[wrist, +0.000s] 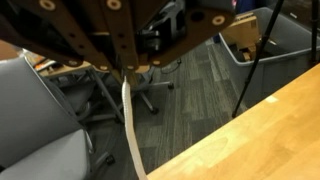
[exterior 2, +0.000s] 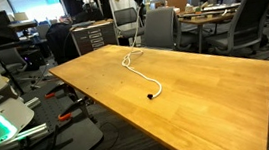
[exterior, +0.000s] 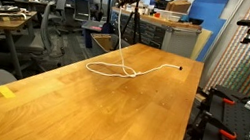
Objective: Make a knot with the object on the table
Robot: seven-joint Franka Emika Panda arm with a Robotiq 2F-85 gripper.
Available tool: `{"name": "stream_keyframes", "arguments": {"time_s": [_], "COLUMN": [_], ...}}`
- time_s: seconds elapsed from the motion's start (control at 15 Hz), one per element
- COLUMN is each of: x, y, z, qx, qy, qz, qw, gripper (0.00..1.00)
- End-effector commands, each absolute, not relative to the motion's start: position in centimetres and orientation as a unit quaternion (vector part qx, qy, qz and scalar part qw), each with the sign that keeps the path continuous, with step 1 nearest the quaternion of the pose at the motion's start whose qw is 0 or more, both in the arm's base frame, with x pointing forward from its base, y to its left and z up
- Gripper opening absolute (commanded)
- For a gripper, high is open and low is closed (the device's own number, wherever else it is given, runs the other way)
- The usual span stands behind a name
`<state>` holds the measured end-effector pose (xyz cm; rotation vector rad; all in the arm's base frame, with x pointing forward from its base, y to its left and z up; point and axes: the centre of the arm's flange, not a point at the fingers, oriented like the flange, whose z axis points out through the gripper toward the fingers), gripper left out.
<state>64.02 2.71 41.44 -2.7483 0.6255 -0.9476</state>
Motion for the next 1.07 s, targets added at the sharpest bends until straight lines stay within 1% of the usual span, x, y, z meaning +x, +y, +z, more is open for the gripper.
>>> {"name": "stream_keyframes", "arguments": {"time_s": [0.0,0.33,0.6,0.8,1.0], "x": [59.8,54.7,48.8,45.6,44.4], "y": [-0.1,-5.2,-9.9,-12.4,-13.6], "z": [49.9,60.3,67.6,71.4,73.2], "qx": [-0.879,-0.811,-0.745,-0.689,-0.633], "qy": [0.264,0.333,0.384,0.407,0.409], "qz": [-0.377,-0.451,-0.509,-0.560,-0.614], "qw": [0.124,0.165,0.197,0.217,0.233], "gripper": [0.06,0.06,0.06,0.06,0.06]}}
